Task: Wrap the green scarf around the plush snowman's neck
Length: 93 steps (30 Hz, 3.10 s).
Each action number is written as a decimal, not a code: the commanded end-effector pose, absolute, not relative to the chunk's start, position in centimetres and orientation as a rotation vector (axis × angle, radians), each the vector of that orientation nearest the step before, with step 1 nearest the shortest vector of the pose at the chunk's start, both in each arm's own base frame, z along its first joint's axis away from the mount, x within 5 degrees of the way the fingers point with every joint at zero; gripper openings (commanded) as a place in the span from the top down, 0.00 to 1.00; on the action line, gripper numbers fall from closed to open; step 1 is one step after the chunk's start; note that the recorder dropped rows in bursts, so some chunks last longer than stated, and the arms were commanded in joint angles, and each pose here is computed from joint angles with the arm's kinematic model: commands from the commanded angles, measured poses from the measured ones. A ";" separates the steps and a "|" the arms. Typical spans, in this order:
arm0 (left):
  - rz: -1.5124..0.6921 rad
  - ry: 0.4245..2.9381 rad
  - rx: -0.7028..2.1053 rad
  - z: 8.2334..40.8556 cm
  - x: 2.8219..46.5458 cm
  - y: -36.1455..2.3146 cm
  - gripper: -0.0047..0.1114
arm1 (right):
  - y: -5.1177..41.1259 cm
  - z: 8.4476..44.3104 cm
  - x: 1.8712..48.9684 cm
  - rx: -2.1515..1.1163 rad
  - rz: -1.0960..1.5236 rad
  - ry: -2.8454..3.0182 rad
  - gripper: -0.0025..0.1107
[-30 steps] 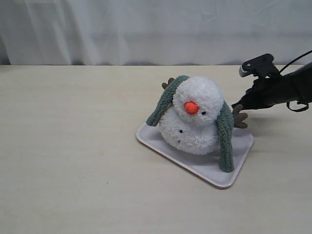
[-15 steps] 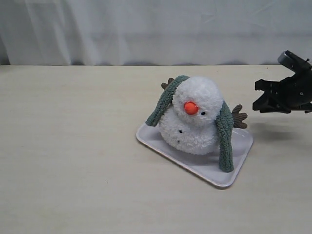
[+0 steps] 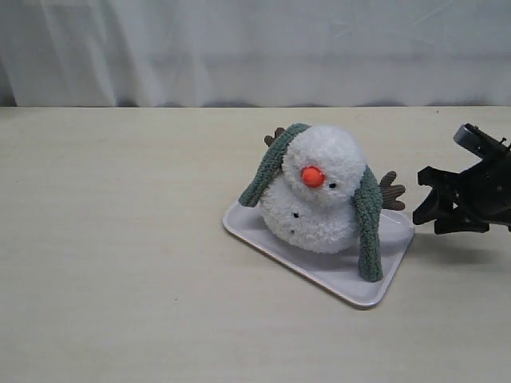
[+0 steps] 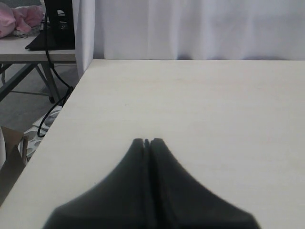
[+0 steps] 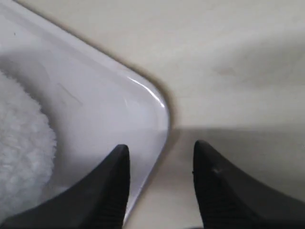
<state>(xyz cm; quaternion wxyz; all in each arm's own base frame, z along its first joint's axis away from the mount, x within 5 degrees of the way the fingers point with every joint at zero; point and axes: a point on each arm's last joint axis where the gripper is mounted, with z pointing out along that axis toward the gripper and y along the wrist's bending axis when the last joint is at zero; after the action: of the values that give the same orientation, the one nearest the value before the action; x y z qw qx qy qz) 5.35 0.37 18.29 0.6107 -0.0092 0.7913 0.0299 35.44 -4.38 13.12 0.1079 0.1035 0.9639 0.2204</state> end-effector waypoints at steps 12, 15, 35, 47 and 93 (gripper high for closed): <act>0.069 1.815 -0.015 18.3 5.4 0.4 0.96 | -3.2 11.6 34.6 0.332 0.574 2.818 0.64; 0.069 1.815 -0.015 18.3 5.4 0.4 0.96 | -2.2 11.3 34.9 0.286 0.555 2.821 0.64; 0.069 1.815 -0.015 18.3 5.4 0.4 0.96 | -2.3 8.8 35.5 0.221 0.507 2.803 0.64; 0.069 1.815 -0.015 18.3 5.4 0.4 0.96 | -1.8 9.1 35.8 0.019 0.556 2.750 0.81; 0.069 1.815 -0.015 18.3 5.4 0.4 0.96 | 2.8 11.4 42.7 -0.311 0.311 2.481 0.60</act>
<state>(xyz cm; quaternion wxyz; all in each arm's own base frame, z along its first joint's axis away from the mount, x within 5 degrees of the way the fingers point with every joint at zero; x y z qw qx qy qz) 5.35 0.37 18.29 0.6107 -0.0092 0.7913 0.0299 42.63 2.83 10.38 0.2992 -0.1326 0.9382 0.1129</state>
